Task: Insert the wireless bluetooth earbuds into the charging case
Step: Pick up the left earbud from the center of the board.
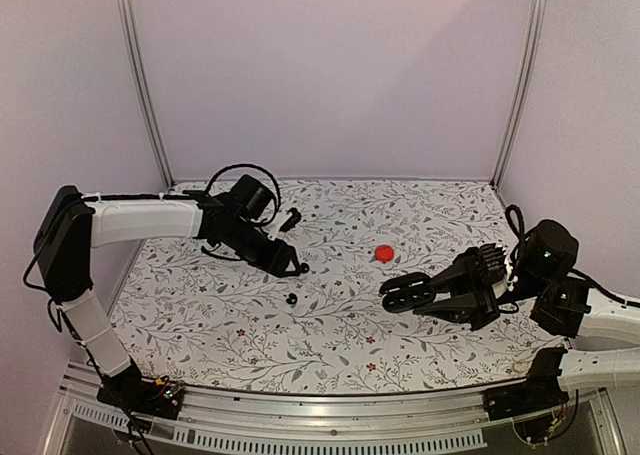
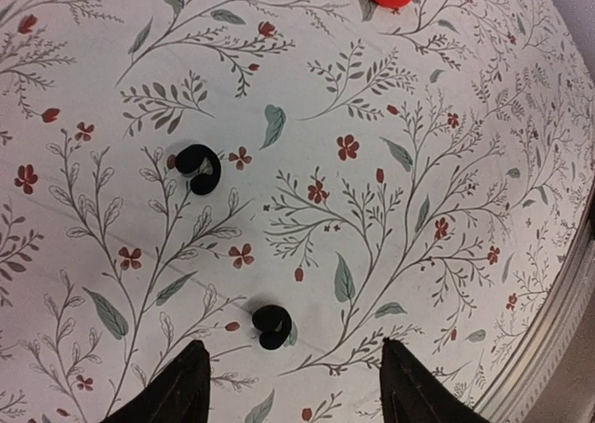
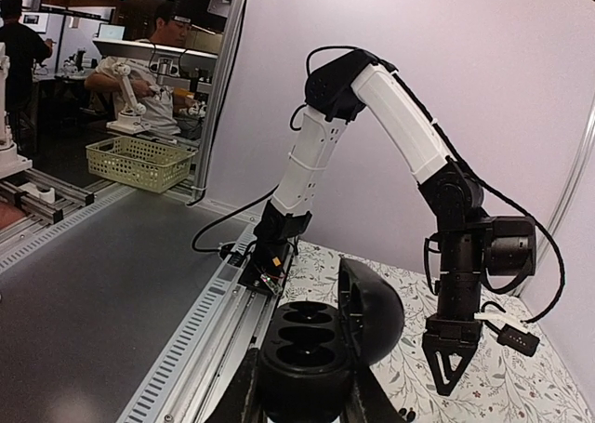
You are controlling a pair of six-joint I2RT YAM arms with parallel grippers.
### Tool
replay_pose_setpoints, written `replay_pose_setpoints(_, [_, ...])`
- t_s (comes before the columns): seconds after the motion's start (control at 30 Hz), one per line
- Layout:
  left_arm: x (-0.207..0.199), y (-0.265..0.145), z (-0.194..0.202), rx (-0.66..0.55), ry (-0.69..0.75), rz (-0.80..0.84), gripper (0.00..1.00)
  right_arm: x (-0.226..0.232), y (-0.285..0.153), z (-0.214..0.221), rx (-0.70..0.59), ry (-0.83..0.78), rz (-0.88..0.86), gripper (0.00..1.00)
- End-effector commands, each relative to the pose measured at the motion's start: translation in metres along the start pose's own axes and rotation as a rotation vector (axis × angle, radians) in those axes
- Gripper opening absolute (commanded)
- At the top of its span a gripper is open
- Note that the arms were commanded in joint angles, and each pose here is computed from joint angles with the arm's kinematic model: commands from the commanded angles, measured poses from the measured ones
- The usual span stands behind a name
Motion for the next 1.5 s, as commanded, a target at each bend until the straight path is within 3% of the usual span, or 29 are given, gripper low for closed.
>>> replay_pose_setpoints(0.0, [0.007, 0.012, -0.004, 0.02, -0.019, 0.016, 0.59, -0.004, 0.001, -0.011, -0.013, -0.02, 0.029, 0.0])
replay_pose_setpoints(0.27, [-0.002, 0.024, 0.005, 0.067, 0.009, 0.026, 0.4, -0.007, 0.001, -0.006, -0.007, 0.002, 0.052, 0.0])
replay_pose_setpoints(0.6, [-0.017, 0.041, 0.021, 0.138, 0.007, 0.058, 0.31, -0.008, 0.003, -0.003, 0.0, 0.013, 0.049, 0.0])
replay_pose_setpoints(1.47, [-0.009, 0.064, 0.039, 0.222, -0.002, 0.05, 0.28, -0.011, 0.004, -0.001, 0.011, 0.026, 0.067, 0.0])
Point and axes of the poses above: each gripper's point midway between its finger pads, its own y axis out along the fingers, its own x axis along the line the jaws close on, z = x × y, the point moved 5 cm from there along -y, back along the fingers, and after that the axes turned 4 degrees about y, right-handed, at the moved point
